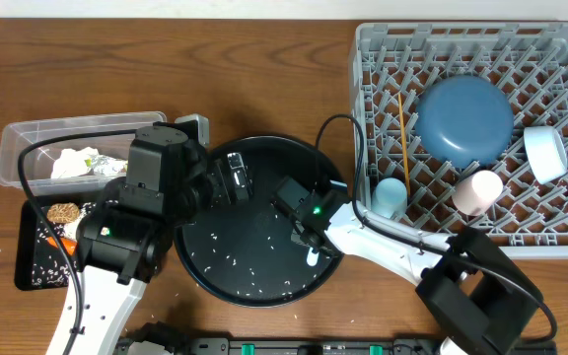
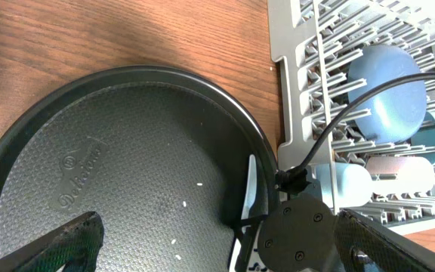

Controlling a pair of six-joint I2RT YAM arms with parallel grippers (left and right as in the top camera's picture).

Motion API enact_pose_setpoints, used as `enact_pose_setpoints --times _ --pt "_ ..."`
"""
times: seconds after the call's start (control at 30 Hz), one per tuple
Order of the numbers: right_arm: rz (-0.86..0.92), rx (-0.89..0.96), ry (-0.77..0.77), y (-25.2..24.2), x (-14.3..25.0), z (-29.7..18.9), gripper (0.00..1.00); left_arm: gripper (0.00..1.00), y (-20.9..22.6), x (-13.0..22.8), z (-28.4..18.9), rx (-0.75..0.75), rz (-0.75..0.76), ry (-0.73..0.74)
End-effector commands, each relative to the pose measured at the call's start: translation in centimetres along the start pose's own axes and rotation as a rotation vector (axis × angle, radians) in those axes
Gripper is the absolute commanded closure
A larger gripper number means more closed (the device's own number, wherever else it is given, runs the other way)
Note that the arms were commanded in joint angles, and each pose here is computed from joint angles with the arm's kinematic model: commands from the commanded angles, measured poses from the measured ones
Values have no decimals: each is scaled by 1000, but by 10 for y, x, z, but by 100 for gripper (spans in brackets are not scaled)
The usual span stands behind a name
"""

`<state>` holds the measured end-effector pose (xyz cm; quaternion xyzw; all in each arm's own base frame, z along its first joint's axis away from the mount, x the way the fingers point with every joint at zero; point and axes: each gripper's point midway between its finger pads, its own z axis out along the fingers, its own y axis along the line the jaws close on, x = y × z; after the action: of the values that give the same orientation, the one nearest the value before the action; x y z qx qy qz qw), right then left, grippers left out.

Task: Sort waste into correct bins and load items into the dishwasher rack
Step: 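Lift the white knife and carry it right toward the rack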

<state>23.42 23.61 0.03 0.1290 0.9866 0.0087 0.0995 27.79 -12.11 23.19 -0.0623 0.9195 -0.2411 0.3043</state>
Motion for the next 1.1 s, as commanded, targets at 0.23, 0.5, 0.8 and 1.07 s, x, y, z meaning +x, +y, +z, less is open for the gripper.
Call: enact_pose_setpoints --times 0.23,0.5,0.8,1.07 --pt "-91 -78 -48 2 -11 -34 99 2 0 -4 -3 -5 17 -16" --pt "-125 -106 -66 4 -14 -46 99 2 0 -4 -3 -5 17 -16" --pt "-235 -182 -136 14 -33 -73 99 2 0 -4 -3 -5 16 -16" --pt "-243 -308 -292 3 -71 -138 99 2 0 -4 -3 -5 16 -16"
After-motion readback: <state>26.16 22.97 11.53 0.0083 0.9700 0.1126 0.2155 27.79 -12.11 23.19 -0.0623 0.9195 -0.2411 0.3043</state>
